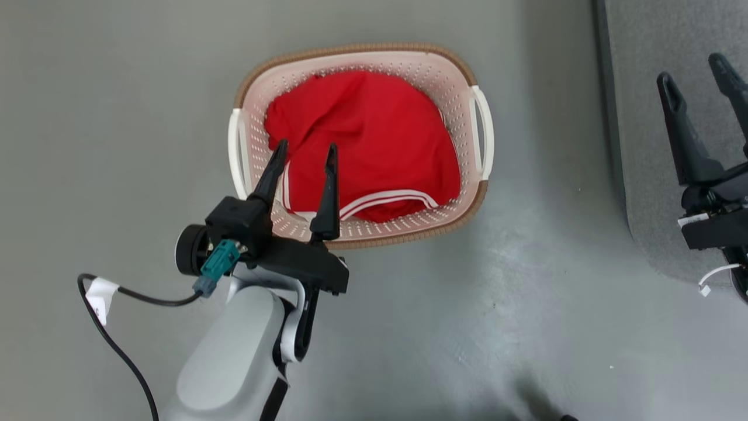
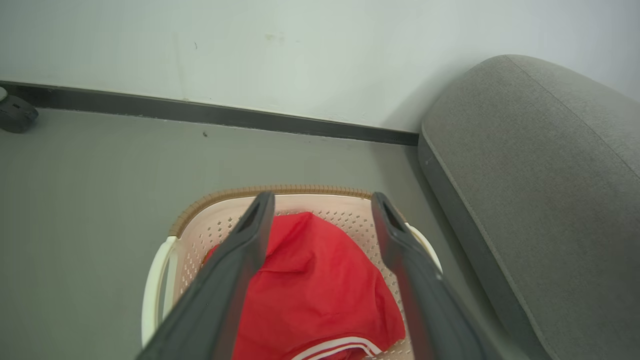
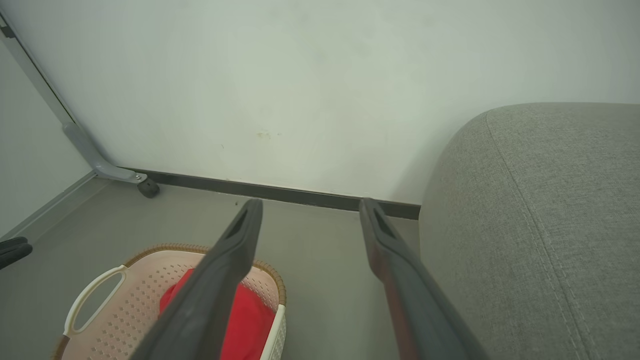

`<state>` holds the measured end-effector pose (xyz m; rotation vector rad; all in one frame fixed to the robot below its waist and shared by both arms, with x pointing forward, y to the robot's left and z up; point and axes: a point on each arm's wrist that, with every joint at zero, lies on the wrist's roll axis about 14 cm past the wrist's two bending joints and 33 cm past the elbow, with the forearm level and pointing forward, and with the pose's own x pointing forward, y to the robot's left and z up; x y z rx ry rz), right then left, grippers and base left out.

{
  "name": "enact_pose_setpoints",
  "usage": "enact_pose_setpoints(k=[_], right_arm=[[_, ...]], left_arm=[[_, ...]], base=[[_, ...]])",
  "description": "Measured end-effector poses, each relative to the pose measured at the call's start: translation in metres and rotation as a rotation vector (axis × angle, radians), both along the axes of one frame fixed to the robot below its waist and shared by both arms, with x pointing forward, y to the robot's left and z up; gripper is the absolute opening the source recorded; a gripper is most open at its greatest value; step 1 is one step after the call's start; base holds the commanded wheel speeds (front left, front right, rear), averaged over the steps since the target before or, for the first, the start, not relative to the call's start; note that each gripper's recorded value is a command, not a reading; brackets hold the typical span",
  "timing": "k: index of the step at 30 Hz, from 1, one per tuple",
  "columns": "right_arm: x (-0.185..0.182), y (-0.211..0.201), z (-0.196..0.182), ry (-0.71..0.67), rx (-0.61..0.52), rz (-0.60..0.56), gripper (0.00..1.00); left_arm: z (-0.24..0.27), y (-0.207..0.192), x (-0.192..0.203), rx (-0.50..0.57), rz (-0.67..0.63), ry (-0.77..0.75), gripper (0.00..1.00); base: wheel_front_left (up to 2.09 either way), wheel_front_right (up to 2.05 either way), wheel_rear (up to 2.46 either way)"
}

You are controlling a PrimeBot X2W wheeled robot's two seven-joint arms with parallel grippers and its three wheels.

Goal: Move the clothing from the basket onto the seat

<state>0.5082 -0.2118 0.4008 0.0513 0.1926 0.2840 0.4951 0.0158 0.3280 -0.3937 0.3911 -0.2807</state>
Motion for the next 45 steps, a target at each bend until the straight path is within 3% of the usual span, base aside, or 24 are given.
enact_pose_setpoints(k=[17, 31, 45], right_arm=[[0.016, -0.002, -0.043, 0.064, -0.013, 0.040, 1.00], [0.019, 0.011, -0.082, 0.129, 0.012, 0.082, 1.00], [0.014, 0.012, -0.104, 0.183, -0.001, 0.103, 1.00]], left_arm=[[-0.059, -0.030, 0.020, -0.032, -0.070, 0.098, 1.00], [-0.111, -0.033, 0.038, 0.038, -0.113, 0.168, 1.00], [-0.149, -0.041, 0.033, 0.065, -0.156, 0.274, 1.00]], base=[[0.00, 0.00, 0.00], [0.00, 0.00, 0.00], [0.00, 0.00, 0.00]])
